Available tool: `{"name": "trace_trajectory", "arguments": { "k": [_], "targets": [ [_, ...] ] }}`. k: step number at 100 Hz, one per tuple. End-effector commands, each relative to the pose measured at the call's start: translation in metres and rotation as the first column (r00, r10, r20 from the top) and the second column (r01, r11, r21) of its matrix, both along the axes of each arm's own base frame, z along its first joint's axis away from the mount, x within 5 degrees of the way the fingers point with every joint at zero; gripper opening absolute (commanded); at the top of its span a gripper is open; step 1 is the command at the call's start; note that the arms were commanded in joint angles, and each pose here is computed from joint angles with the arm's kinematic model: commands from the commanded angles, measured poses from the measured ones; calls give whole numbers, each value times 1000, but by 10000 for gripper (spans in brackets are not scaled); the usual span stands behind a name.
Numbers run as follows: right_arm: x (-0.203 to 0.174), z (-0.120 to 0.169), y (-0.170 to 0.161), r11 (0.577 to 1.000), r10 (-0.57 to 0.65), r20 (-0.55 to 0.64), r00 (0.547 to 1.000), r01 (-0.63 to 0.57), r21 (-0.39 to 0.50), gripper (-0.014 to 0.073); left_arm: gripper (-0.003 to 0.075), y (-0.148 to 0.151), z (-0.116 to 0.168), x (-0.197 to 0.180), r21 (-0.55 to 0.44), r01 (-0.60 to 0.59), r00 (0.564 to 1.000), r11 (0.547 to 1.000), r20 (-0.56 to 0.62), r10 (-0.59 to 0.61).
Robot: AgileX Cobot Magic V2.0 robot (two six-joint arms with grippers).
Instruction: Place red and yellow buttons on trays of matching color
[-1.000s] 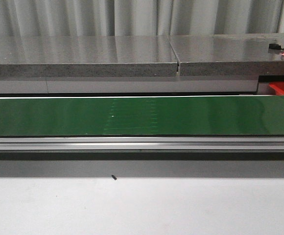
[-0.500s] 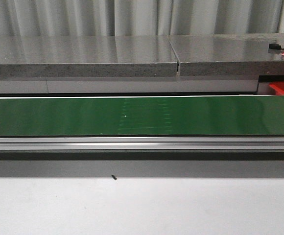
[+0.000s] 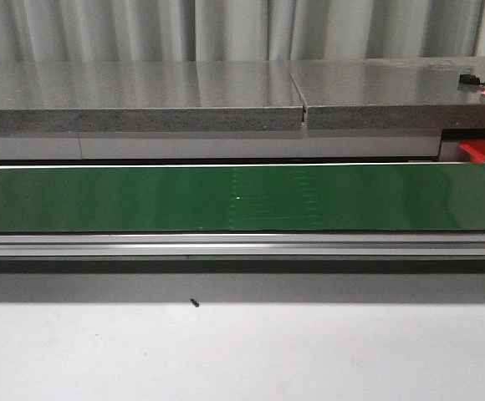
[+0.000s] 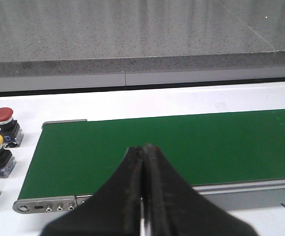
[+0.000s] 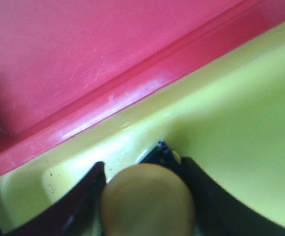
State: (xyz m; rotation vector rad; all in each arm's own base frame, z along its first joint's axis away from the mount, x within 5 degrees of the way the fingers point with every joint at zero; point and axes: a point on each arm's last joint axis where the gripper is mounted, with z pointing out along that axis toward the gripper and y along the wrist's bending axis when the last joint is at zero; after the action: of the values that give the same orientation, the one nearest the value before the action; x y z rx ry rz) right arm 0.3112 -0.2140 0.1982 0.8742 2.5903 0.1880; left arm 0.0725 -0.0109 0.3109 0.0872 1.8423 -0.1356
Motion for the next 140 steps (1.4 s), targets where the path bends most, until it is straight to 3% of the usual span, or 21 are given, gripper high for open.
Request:
{"name": "trace_trajectory", "arguments": {
  "k": [1, 16, 34, 54, 71, 88, 107, 129, 140],
  "targets": [
    [1, 25, 0, 999, -7, 76, 997, 10, -40, 444, -20, -1, 15, 1, -32, 7, 996, 999, 93, -4],
    [1, 26, 0, 999, -7, 78, 997, 10, -42, 514, -20, -1, 15, 1, -32, 7, 996, 999, 93, -4],
    [-1, 40, 2, 997, -11, 119, 993, 20, -73, 514, -20, -1, 15, 1, -32, 7, 996, 999, 93, -4],
    [-5, 76, 9, 994, -20, 228, 974, 44, -103, 512, -20, -1, 15, 1, -32, 7, 996, 999, 93, -4],
    [-6, 115, 36, 981, 75, 331, 940, -11, -192, 510, -20, -1, 15, 1, -32, 7, 996, 999, 93, -4],
    [-5, 159, 90, 941, 257, 431, 865, -123, -314, 510, -20, -1, 15, 1, -32, 7, 996, 999, 93, -4],
    [-16, 196, 158, 862, 475, 489, 731, -278, -423, 510, -20, -1, 15, 1, -32, 7, 996, 999, 93, -4],
    [-49, 204, 210, 768, 630, 475, 614, -401, -500, 510, -20, -1, 15, 1, -32, 7, 996, 999, 93, -4],
    [-71, 199, 219, 755, 648, 480, 592, -415, -507, 510, -20, -1, 15, 1, -32, 7, 996, 999, 93, -4]
  ]
}}
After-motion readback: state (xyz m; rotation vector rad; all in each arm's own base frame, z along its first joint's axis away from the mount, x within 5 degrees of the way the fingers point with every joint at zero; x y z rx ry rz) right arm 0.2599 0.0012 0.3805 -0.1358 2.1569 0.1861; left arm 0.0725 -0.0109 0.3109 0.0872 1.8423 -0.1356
